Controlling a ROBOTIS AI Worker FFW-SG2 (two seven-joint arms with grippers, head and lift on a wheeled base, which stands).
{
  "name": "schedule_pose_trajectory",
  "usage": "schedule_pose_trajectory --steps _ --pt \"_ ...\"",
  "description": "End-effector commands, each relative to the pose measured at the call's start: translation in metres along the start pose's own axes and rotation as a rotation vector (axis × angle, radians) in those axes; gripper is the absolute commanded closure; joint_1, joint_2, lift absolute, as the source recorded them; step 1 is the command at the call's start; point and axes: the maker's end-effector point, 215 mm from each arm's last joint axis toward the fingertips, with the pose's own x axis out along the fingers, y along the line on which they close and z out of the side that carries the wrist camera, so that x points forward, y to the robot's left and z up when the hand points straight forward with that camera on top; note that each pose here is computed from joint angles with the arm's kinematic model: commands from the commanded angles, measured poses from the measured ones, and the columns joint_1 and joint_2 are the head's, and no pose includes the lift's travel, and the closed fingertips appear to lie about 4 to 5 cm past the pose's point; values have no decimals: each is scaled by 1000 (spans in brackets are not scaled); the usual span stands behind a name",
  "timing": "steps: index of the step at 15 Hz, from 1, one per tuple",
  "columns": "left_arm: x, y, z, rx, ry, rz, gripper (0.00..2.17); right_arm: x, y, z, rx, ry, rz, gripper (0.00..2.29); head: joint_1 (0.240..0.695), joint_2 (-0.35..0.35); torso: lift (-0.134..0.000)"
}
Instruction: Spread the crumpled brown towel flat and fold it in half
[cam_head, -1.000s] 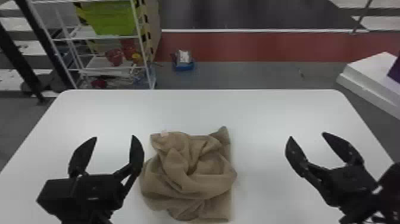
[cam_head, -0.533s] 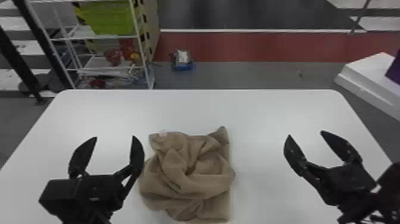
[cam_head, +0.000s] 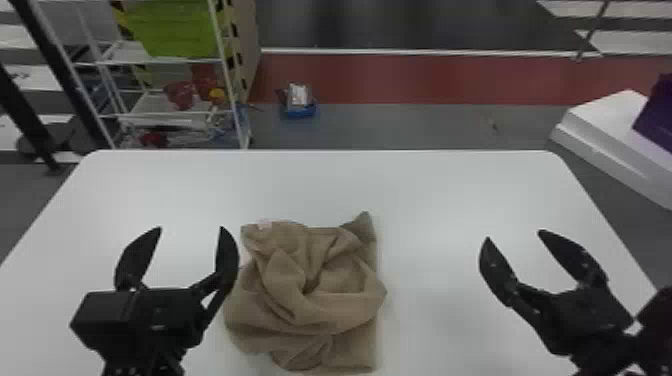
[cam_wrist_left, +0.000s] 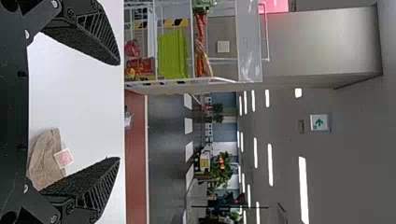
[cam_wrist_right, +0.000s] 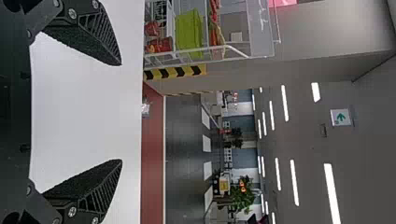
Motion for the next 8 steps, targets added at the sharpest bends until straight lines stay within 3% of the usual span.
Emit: schedule_pose_trajectory --steps 1,5,8 --pt "4 -1 -9 13 11 -1 167 -4 -9 -5 9 0 -4 147 695 -8 -124" --pt "16 -4 -35 36 90 -1 164 -17 -27 -25 31 36 -6 147 695 -23 -124" --pt "38 -16 -37 28 86 -35 164 -28 -41 -33 42 49 -16 147 695 -44 -124"
